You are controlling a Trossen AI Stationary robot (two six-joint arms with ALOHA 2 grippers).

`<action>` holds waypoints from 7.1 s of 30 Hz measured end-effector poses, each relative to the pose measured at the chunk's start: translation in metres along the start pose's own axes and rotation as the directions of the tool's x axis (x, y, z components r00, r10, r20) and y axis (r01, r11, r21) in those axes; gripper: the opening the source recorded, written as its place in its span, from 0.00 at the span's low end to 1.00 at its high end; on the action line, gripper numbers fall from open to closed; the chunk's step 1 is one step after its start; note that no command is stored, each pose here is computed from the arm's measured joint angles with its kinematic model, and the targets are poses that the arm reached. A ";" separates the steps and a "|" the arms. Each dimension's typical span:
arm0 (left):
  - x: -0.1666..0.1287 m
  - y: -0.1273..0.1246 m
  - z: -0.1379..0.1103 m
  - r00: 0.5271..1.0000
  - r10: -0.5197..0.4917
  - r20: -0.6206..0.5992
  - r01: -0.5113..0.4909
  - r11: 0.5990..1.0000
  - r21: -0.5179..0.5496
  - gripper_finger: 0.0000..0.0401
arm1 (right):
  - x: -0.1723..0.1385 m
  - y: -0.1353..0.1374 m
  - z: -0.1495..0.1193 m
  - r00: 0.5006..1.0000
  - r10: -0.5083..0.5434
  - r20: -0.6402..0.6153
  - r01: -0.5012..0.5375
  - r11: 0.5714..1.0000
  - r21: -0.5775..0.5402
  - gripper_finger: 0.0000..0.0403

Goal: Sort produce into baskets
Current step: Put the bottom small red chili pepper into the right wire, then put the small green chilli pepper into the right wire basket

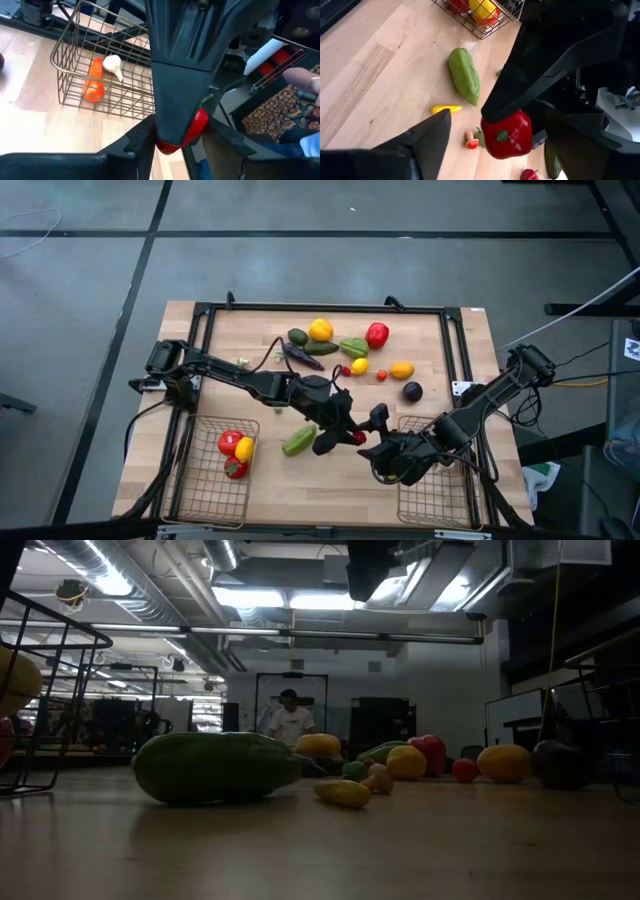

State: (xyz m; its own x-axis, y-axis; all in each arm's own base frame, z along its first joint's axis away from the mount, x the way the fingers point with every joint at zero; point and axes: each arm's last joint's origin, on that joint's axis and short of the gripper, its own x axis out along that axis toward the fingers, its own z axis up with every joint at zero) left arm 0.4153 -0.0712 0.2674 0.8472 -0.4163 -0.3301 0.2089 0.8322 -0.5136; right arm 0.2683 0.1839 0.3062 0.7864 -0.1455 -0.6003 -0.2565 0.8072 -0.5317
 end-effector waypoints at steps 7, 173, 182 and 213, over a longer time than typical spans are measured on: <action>0.000 0.000 0.000 1.000 0.000 0.000 0.000 1.000 0.002 0.36 | 0.000 0.000 0.000 1.000 0.000 0.000 0.000 1.000 0.000 0.56; 0.017 0.118 -0.080 0.679 0.586 -0.443 -0.473 0.810 0.346 0.43 | -0.016 0.064 -0.092 0.704 0.451 -0.549 -0.080 0.818 0.569 0.59; 0.017 0.118 -0.080 0.681 0.585 -0.441 -0.481 0.811 0.333 0.30 | -0.010 0.068 -0.080 0.768 0.484 -0.419 -0.138 0.765 0.629 0.59; 0.026 0.086 -0.014 0.857 0.379 -0.349 -0.333 0.924 0.186 0.29 | -0.023 0.041 -0.032 0.973 0.140 -0.183 -0.085 0.957 0.279 0.59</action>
State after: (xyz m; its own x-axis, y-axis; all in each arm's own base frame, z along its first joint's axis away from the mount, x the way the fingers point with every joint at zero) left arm 0.4487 -0.0153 0.2039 0.6346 -0.1688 -0.7542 0.0014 0.9761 -0.2174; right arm 0.2218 0.2024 0.2790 0.6267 -0.1334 -0.7677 -0.1553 0.9441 -0.2909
